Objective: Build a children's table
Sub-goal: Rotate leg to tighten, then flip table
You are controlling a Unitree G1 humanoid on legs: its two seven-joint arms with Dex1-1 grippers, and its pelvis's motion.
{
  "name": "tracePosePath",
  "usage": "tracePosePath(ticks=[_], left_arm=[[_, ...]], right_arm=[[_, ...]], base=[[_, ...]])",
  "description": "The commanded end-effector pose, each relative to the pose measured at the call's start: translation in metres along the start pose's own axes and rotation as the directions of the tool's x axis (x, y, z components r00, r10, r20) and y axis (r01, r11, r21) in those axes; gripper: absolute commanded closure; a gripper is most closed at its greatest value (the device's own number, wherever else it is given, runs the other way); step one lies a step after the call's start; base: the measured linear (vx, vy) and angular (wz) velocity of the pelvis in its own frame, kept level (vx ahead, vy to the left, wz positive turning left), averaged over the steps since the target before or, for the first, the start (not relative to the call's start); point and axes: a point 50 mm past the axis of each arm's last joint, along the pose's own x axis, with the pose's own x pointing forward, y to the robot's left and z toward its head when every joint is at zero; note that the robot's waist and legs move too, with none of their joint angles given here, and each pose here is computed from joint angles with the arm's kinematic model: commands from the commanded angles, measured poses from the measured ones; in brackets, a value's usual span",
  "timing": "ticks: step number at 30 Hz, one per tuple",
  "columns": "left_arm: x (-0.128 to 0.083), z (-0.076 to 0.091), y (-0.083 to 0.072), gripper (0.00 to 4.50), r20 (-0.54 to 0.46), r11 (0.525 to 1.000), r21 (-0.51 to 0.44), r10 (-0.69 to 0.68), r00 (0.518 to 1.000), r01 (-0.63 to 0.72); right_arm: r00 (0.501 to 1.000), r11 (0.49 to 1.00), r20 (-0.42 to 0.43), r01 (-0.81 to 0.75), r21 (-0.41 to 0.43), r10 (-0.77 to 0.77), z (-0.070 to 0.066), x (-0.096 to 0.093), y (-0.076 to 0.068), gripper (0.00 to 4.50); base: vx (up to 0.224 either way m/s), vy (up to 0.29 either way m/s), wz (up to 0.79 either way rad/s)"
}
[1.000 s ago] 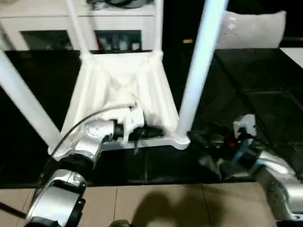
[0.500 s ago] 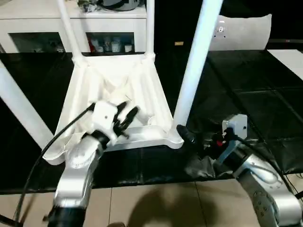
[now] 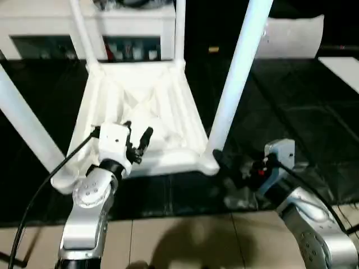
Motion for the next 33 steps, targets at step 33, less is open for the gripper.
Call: tracePosePath(ticks=[33], left_arm=[[-0.039, 0.001, 0.023, 0.01, -0.033, 0.984, 0.072, 0.165, 0.986, -0.163]], right_arm=[[0.951, 0.949, -0.008, -0.309, -0.067, 0.309, 0.018, 0.070, -0.008, 0.00]], base=[[-0.035, 0.003, 0.01]])
